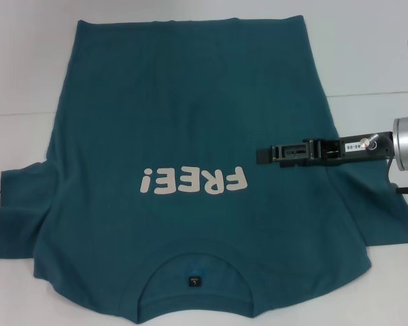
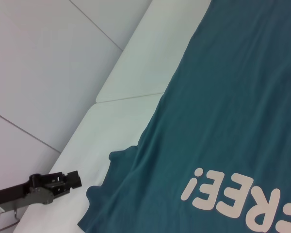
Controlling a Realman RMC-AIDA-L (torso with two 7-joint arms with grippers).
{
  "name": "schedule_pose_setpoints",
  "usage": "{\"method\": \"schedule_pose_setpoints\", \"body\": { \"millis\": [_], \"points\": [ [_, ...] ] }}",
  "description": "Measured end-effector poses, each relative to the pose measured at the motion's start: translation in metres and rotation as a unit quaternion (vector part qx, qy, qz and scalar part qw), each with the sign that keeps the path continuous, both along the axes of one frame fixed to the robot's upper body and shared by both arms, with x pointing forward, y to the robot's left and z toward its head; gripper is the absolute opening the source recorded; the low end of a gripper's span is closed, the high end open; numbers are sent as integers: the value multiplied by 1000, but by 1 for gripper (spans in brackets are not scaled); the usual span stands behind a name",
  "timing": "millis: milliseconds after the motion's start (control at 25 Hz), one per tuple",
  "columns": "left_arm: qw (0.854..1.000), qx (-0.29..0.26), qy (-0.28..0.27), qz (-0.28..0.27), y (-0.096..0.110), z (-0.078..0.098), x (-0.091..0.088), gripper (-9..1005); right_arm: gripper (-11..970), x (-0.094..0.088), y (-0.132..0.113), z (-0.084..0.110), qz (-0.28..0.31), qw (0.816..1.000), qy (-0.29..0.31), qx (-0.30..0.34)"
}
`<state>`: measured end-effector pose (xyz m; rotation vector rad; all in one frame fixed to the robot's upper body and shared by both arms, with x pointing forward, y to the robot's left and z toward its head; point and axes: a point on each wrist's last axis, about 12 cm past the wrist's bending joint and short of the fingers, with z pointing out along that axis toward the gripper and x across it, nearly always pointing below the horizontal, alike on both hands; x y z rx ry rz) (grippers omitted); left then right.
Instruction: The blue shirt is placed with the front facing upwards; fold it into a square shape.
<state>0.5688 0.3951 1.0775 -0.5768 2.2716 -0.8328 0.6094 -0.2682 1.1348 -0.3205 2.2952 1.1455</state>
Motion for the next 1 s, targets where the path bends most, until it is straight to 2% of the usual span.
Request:
{"method": "schedule_pose_setpoints", "body": {
  "millis": [320, 520, 760, 1000],
  "points": [
    [1000, 7, 6, 8, 3, -4, -3, 446, 924, 0, 0, 0, 0, 1000, 0, 0],
    [1000, 20, 16, -5, -4, -7, 2, 687, 924, -1, 0, -1, 0, 1000, 2, -1],
    [1000, 19, 20, -15, -11, -8, 4, 733, 925, -1, -1, -2, -1, 1000, 2, -1],
    [999, 23, 24, -30, -16, -10, 6, 727, 925, -1, 1, -2, -1, 1000, 1, -1]
  ]
}}
